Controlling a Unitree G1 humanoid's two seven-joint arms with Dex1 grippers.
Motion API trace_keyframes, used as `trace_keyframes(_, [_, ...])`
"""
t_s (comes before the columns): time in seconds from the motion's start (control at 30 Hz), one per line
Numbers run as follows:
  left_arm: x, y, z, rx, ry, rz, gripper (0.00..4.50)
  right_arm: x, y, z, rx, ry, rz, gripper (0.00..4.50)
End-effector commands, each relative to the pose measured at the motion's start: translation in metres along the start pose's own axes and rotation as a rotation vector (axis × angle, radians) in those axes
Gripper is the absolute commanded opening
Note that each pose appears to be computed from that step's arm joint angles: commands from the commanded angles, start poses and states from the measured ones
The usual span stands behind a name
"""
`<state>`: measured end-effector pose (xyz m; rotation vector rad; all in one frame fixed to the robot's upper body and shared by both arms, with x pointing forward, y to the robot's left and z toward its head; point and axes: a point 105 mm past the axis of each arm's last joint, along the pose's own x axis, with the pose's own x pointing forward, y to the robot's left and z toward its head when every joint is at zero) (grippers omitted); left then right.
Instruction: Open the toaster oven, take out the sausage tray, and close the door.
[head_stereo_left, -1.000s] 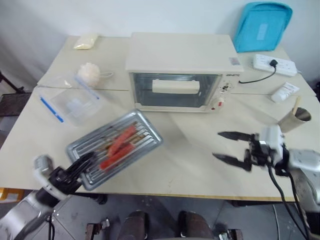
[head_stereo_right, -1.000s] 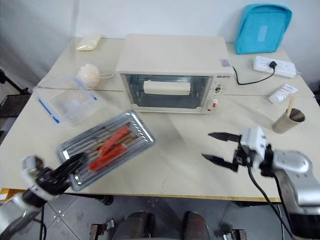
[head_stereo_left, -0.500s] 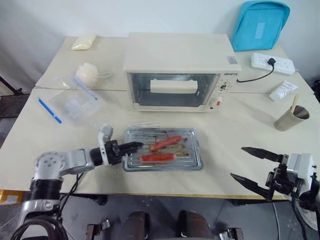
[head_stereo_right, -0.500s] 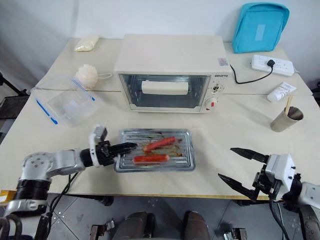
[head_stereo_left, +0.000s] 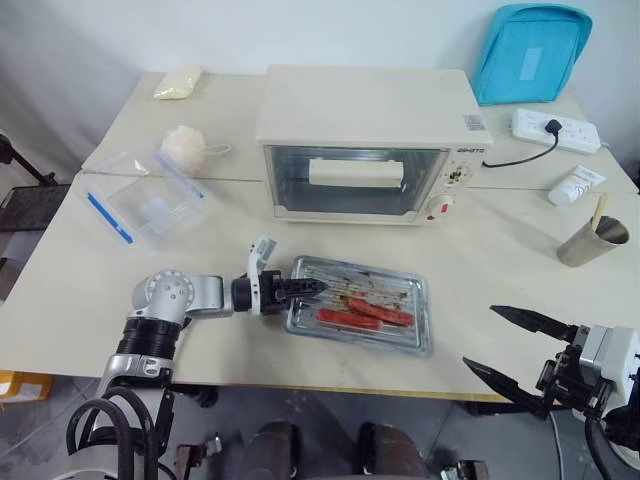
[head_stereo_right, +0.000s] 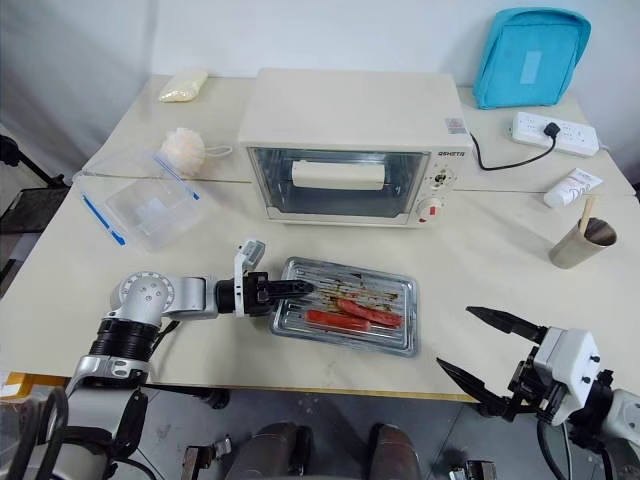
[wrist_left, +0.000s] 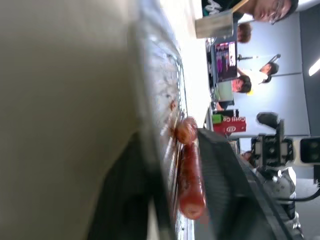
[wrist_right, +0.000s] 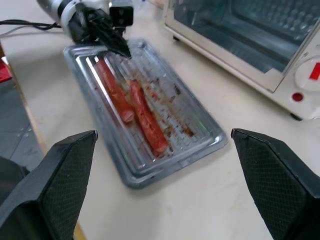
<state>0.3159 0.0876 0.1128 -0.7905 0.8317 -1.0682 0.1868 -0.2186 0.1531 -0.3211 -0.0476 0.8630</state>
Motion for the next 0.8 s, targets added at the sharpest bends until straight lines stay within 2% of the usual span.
trace_keyframes(0.03, [-0.029,-0.006,0.001,0.079,-0.03,0.036,2.88,0.003,-0.004,0.003,-0.024,-0.012,0.016,4.5])
trace_keyframes(0.1, [-0.046,-0.005,-0.003,0.128,-0.034,0.07,3.51,0.005,-0.007,0.003,-0.025,-0.015,0.028,4.5])
trace_keyframes(0.2, [-0.081,-0.001,-0.003,0.29,-0.077,0.155,4.42,0.008,-0.011,0.003,-0.022,-0.023,0.06,4.5])
trace_keyframes(0.3, [-0.119,-0.003,-0.002,0.647,-0.124,0.187,4.47,0.008,-0.015,0.005,-0.021,-0.027,0.095,4.5])
trace_keyframes(0.37, [-0.145,-0.006,-0.001,0.79,-0.143,0.221,4.47,0.007,-0.016,0.005,0.001,-0.018,0.133,4.5])
trace_keyframes(0.47, [-0.164,-0.015,0.001,1.031,-0.142,0.24,4.47,0.006,-0.015,0.007,0.01,-0.011,0.199,4.5])
trace_keyframes(0.67, [-0.182,-0.022,-0.007,1.343,-0.049,0.315,4.47,0.014,-0.015,0.016,-0.001,-0.032,0.267,4.5])
trace_keyframes(0.8, [-0.179,-0.025,-0.005,1.364,-0.108,0.288,4.47,0.019,-0.016,0.015,-0.012,-0.05,0.27,4.5])
